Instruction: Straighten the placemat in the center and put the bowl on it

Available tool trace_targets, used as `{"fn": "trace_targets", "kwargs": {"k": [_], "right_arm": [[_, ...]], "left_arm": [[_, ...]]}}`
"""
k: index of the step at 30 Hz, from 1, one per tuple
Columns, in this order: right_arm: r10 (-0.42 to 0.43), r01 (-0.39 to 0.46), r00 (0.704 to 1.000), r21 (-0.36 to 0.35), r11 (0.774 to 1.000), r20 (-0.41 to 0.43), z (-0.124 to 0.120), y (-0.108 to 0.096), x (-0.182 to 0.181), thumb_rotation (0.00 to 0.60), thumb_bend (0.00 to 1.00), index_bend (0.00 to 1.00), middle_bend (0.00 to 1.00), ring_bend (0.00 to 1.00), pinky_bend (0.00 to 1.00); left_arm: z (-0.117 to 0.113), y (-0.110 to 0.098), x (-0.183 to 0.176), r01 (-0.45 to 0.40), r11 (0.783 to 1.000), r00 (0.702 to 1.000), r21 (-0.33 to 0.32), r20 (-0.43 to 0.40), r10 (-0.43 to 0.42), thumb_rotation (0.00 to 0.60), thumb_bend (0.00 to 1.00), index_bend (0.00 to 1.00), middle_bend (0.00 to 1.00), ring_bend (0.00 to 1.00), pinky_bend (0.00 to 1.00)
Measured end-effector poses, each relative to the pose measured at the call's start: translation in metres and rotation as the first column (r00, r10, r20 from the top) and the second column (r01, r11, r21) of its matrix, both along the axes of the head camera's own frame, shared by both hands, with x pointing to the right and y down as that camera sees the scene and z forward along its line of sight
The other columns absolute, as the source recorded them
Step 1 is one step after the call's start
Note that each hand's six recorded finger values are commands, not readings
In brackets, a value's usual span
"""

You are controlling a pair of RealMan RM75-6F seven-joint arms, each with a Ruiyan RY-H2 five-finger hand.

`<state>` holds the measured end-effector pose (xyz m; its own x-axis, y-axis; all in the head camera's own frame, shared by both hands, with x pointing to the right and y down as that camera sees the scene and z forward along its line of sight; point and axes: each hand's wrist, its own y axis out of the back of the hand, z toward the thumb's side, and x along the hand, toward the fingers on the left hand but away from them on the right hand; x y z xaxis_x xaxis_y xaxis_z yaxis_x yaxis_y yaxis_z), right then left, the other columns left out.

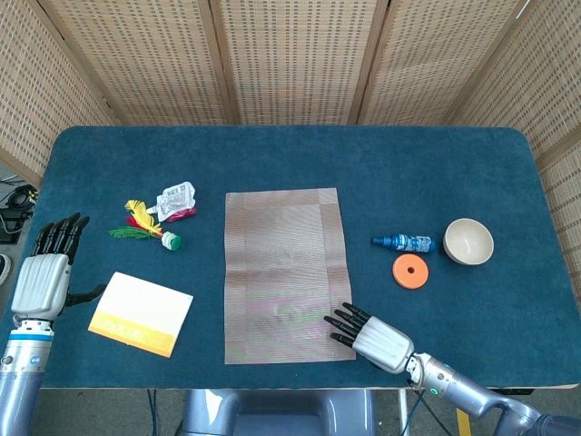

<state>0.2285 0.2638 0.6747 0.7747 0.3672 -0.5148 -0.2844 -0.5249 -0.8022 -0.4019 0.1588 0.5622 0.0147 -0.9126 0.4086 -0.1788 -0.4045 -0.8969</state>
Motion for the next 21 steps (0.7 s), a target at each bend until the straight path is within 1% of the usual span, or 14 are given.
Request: {"fn": "trace_targets", "kwargs": {"k": [7,21], "right_arm": [[-0.009,0.009,1.000,0.001,1.000,0.009,0.003,-0.002,-0.015,0.600,0.00,0.22,0.00,0.00,0.00],[-0.019,0.019,0.999,-0.009,1.000,0.037,0.010,0.000,-0.040,0.600,0.00,0.22,0.00,0.00,0.00]], "left_arm": [[0.005,-0.001,0.000,-0.002,1.000,1.000,-0.016,0.000,0.002,0.600,0.00,0.00,0.00,0.00,0.00],[0.006,0.000,0.001,-0.007,1.000,1.000,-0.022,-0.004,0.007,0.600,0.00,0.00,0.00,0.00,0.00]]}}
